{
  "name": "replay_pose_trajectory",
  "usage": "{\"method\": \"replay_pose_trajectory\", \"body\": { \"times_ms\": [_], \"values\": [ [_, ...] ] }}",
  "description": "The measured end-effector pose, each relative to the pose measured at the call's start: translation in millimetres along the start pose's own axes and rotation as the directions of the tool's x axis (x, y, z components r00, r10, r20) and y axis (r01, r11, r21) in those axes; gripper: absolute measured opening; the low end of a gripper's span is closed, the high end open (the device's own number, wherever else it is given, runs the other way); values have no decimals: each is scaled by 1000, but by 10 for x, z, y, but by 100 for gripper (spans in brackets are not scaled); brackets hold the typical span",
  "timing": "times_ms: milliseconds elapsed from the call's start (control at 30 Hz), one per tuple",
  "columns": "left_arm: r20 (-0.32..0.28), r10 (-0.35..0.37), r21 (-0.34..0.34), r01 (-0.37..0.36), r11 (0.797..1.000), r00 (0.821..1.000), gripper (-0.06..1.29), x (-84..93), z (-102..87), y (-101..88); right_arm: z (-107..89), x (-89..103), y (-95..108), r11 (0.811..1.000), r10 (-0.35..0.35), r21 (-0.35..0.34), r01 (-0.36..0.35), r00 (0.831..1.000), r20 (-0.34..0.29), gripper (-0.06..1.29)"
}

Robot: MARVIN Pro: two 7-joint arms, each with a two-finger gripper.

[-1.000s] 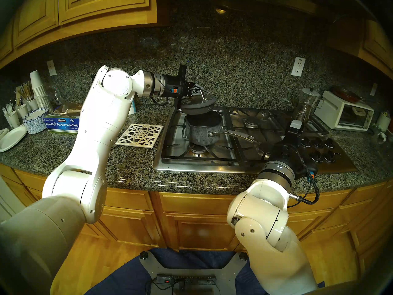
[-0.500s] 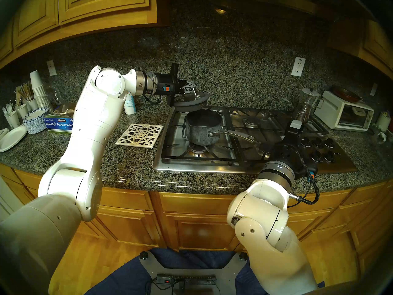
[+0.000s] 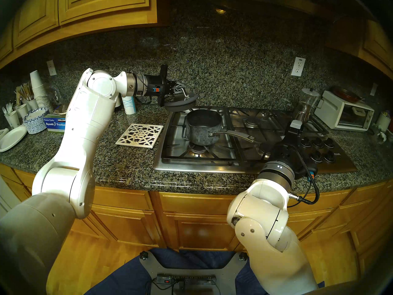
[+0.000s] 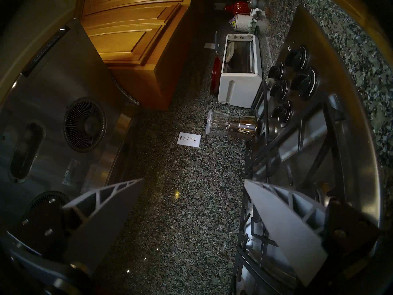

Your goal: Pick up the pot, put it on the stove, take off the pot lid

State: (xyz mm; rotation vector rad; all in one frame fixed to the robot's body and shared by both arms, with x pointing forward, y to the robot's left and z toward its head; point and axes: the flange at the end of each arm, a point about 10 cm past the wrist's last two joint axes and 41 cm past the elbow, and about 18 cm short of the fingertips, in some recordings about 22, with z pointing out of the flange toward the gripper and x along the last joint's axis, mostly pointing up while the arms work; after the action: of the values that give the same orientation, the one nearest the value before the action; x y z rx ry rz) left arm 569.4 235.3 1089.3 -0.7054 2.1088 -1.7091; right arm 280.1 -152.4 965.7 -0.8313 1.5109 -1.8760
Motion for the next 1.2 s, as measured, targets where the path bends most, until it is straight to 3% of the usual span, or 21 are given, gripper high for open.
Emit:
{"method": "replay_pose_trajectory", "body": {
  "times_ms": [667, 1200],
  "values": [
    [73, 19, -14, -18, 1000, 997, -2, -320, -377, 178, 0, 0, 0, 1000, 0, 0, 0, 1000, 0, 123],
    [111, 43, -22, -41, 999, 993, -2, -463, -690, 312, 0, 0, -2, 1000, 0, 1, 0, 1000, 0, 123]
  ]
}}
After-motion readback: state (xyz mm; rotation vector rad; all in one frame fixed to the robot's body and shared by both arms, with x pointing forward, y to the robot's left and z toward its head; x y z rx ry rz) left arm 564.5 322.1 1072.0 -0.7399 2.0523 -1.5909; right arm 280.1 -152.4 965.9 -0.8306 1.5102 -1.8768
